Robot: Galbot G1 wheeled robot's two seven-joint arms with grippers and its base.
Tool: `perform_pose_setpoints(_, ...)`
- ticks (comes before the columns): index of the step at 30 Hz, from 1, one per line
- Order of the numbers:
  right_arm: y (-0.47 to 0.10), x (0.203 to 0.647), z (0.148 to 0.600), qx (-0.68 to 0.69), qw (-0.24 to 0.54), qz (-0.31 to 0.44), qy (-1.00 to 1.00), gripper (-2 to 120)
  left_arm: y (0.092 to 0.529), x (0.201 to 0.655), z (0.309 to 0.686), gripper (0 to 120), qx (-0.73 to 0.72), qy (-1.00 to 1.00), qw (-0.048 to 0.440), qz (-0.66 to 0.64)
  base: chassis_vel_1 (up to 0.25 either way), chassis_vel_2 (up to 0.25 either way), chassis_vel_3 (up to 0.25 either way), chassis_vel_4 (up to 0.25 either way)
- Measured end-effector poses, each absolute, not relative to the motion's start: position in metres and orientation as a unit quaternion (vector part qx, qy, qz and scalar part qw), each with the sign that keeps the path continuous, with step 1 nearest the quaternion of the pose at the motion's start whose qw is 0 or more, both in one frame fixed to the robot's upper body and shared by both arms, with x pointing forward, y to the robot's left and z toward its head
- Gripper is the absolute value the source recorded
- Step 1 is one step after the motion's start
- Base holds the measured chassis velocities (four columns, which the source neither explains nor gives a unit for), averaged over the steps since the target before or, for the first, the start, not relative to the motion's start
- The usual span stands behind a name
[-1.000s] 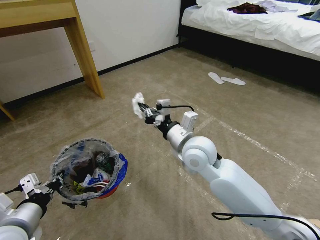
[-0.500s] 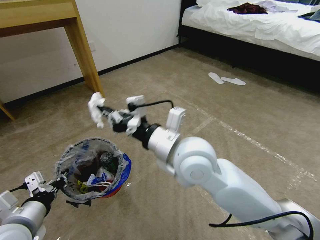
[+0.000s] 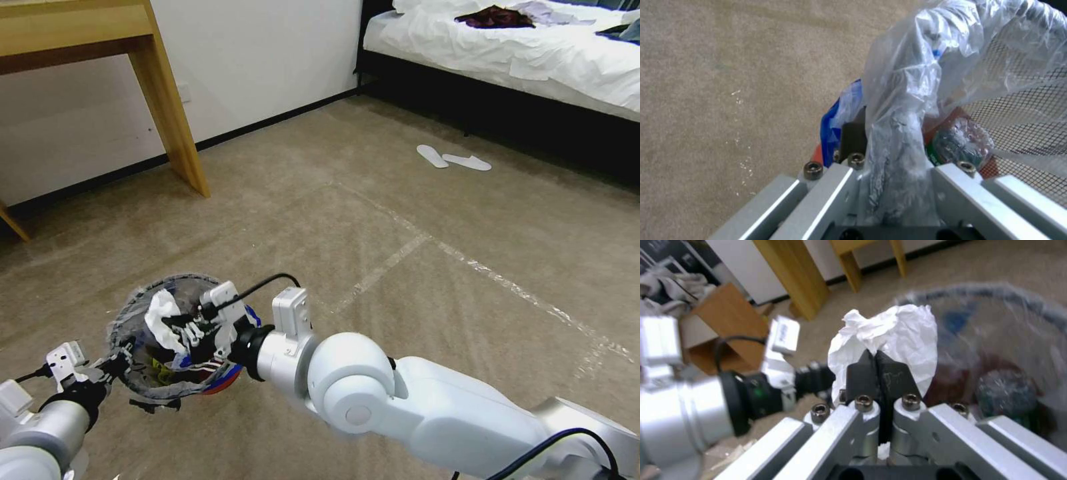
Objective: Pick up the trash bin and place the garbage on the floor into it.
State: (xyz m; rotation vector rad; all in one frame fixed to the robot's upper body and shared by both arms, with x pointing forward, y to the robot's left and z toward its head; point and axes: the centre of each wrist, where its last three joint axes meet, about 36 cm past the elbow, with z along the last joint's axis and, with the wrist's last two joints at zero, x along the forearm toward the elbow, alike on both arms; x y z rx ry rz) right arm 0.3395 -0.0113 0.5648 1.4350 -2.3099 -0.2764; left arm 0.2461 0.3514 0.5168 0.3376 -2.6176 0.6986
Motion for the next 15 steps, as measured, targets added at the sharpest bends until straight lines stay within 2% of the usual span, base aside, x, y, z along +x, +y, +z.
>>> perform_pose_setpoints(15,0.004,0.347,0.533,0.493,0.221,-0.075,-0.838,0,0.351,0.246,0.517,1,0.12,-0.938,0.205,0.252,0.0,0.0,0.0,0.0)
